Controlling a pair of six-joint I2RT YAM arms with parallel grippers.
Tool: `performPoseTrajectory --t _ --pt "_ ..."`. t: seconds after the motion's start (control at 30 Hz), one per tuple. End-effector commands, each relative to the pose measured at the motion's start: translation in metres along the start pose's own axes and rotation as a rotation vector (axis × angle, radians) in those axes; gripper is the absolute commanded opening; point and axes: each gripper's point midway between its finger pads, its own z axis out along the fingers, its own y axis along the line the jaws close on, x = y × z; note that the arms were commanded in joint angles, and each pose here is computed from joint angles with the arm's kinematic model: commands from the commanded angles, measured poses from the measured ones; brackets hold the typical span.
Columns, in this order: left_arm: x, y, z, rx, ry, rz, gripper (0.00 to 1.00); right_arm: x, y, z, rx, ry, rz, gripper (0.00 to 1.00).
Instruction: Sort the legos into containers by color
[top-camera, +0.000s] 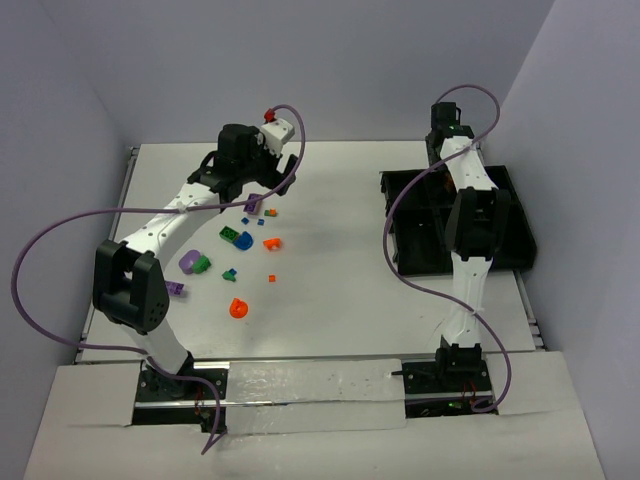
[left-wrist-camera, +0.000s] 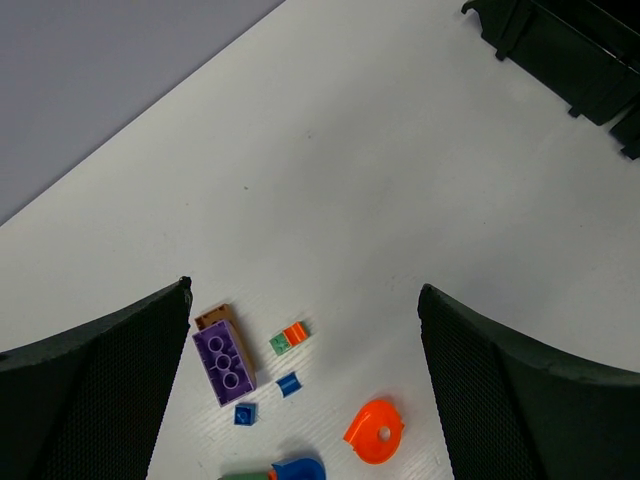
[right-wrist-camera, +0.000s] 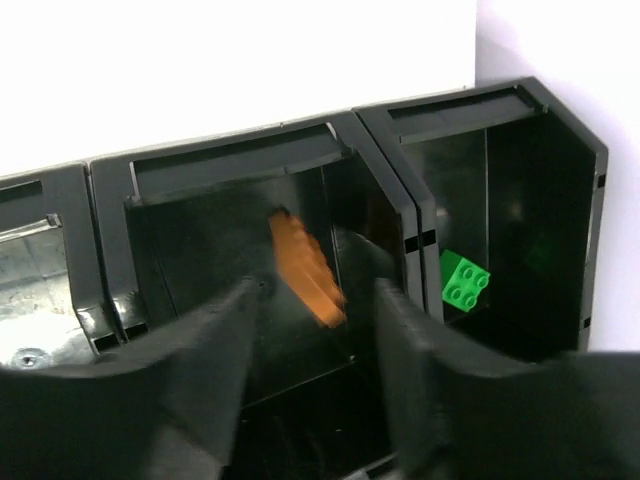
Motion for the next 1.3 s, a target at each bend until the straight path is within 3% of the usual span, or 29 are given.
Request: performPoseTrajectory --t 0.0,0.1,0.27,0.47,0.7,0.93,1.27 --pt "-0.02 0.01 -0.006 -0.035 -0.036 0.006 0.99 -0.007 -0.004 0.001 0.026 -0.026 0.006 0.66" --pt "-0.018 0.014 -0.006 -0.027 -0.039 -0.03 0.99 -0.013 -0.001 -0.006 -0.001 -0.043 0.022 0.74" --pt "-0.013 0.025 -0.004 0.001 -0.028 -0.113 0.99 -0.035 0.015 -0.041 -0.132 -0.114 0.075 0.77" --pt "0.014 0.03 0.016 -0.01 0.081 -0.145 0.97 -0.064 0.009 -0.087 -0.213 -0.225 0.152 0.82" --pt "0.068 0.044 0.046 -0.098 0.3 -0.238 0.94 -0.11 -0.005 -0.16 -0.344 -0.441 0.26 1.0" --pt "0.107 0.063 0.065 -0.206 0.429 -0.242 0.88 -0.127 0.004 -0.203 -0.471 -0.531 0.294 1.0" --pt "0.146 0.085 0.052 -0.379 0.545 -0.304 0.85 -0.119 0.023 -0.211 -0.53 -0.528 0.254 1.0"
